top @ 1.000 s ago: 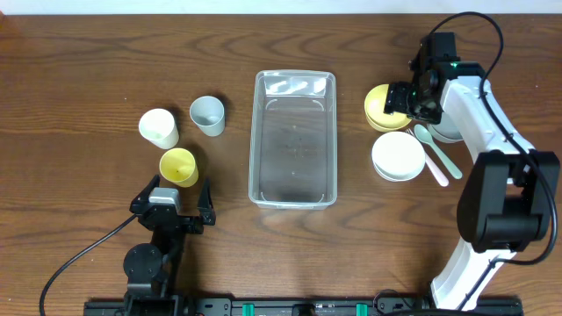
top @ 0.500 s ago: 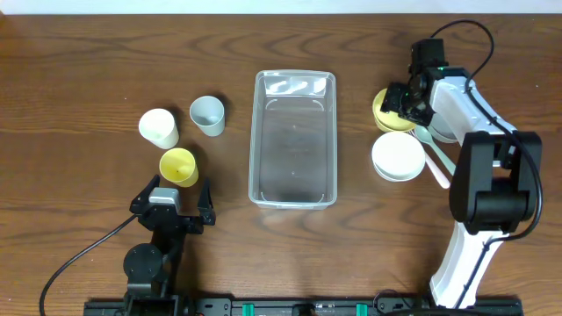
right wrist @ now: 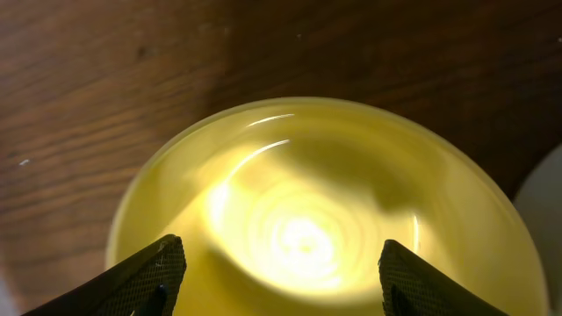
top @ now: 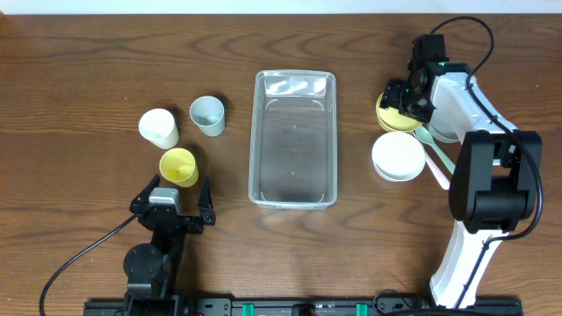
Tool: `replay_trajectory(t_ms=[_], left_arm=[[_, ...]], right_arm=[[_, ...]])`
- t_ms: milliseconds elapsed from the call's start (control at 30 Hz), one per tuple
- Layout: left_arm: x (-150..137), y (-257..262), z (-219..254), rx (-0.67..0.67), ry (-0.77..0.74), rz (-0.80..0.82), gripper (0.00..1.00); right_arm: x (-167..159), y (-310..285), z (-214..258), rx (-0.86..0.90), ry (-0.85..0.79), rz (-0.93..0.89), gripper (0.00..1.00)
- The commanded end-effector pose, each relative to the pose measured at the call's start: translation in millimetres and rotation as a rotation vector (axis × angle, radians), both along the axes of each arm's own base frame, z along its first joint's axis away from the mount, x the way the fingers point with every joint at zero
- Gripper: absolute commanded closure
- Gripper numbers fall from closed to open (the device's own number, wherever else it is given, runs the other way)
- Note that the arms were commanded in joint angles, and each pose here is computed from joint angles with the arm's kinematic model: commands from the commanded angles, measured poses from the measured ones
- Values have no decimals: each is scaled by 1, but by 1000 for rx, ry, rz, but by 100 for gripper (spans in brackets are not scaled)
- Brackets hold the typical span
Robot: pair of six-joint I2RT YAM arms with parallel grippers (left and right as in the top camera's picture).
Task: Pack container
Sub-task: 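Reach the right gripper to the yellow bowl and grasp its rim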
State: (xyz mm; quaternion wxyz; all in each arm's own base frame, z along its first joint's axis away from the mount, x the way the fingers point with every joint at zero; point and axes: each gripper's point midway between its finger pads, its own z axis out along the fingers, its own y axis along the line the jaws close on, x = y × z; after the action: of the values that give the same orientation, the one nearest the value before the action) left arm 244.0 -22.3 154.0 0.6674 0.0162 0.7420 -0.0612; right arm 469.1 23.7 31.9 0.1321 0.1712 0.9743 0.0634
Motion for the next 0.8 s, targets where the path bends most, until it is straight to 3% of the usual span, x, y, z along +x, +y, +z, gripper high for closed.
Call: replay_trajectory(t_ms=[0,467,767], left_arm=[[-1,-2,-16,13,48,-16,2],[-1,-2,-16,13,48,-16,2],[-1,-2,-16,13,48,-16,2]], right_arm=[[10,1,54,11,-90,13,27],[-50,-39,61,-138,116,-337,27],[-57,-40,25,-141,120,-363,30]])
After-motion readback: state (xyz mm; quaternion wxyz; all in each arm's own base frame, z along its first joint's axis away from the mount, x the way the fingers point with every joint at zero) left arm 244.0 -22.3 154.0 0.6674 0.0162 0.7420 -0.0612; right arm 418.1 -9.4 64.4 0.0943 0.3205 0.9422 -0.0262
